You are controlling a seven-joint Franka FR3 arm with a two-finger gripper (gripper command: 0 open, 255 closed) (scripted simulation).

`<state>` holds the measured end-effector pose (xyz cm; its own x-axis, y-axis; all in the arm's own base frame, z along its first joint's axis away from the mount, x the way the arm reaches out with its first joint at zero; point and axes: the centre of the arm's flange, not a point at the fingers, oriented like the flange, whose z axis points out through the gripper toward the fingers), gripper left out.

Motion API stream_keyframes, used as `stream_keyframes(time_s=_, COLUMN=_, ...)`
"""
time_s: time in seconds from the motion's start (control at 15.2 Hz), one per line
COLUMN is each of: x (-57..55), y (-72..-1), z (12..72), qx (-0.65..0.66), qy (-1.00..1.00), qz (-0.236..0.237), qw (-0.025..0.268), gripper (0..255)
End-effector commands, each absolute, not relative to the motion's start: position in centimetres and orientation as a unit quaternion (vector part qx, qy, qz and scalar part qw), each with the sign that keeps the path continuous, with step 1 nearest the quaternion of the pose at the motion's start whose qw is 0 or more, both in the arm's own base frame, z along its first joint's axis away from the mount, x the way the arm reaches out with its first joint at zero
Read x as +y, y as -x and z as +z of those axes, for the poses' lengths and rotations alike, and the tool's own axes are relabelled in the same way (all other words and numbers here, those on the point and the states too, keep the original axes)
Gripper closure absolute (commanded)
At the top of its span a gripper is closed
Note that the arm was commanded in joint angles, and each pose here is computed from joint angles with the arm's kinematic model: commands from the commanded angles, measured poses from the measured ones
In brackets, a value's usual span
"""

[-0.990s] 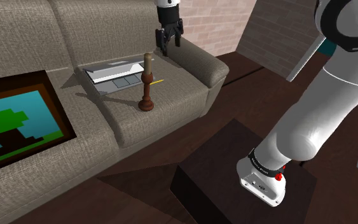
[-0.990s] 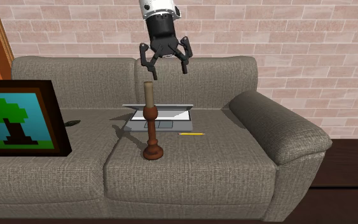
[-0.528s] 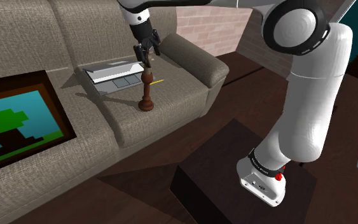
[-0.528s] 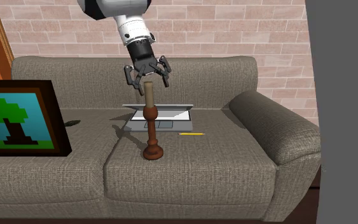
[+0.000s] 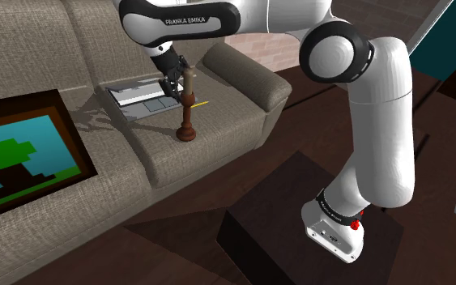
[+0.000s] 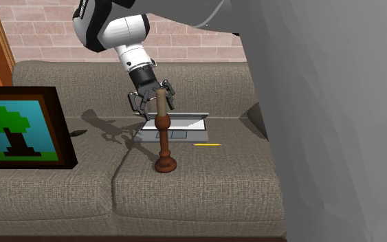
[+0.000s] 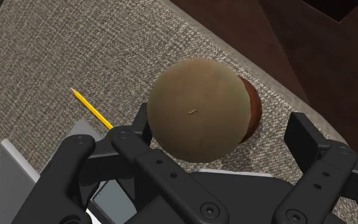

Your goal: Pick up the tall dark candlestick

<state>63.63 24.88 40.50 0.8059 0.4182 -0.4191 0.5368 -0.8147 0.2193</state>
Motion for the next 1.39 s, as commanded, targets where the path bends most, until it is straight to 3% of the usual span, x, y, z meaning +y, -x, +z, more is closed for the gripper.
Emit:
stream_keyframes(time_s=0.0, x=24.9, y=-63.7, z=39.4, qx=0.256, qy=-0.935, qz=-0.179, qw=0.166, gripper=0)
stream_keyframes(time_s=0.26, x=24.9, y=-63.7, z=38.0, qx=0.256, qy=-0.935, qz=-0.179, qw=0.166, gripper=0)
stream_keyframes(time_s=0.33, x=25.0, y=-63.7, z=38.0, qx=0.256, qy=-0.935, qz=-0.179, qw=0.166, gripper=255)
stream_keyframes(time_s=0.92, x=24.9, y=-63.7, z=38.0, qx=0.256, qy=-0.935, qz=-0.179, qw=0.166, gripper=255)
stream_keyframes(time_s=1.32, x=24.9, y=-63.7, z=41.2, qx=0.256, qy=-0.935, qz=-0.179, qw=0.166, gripper=255)
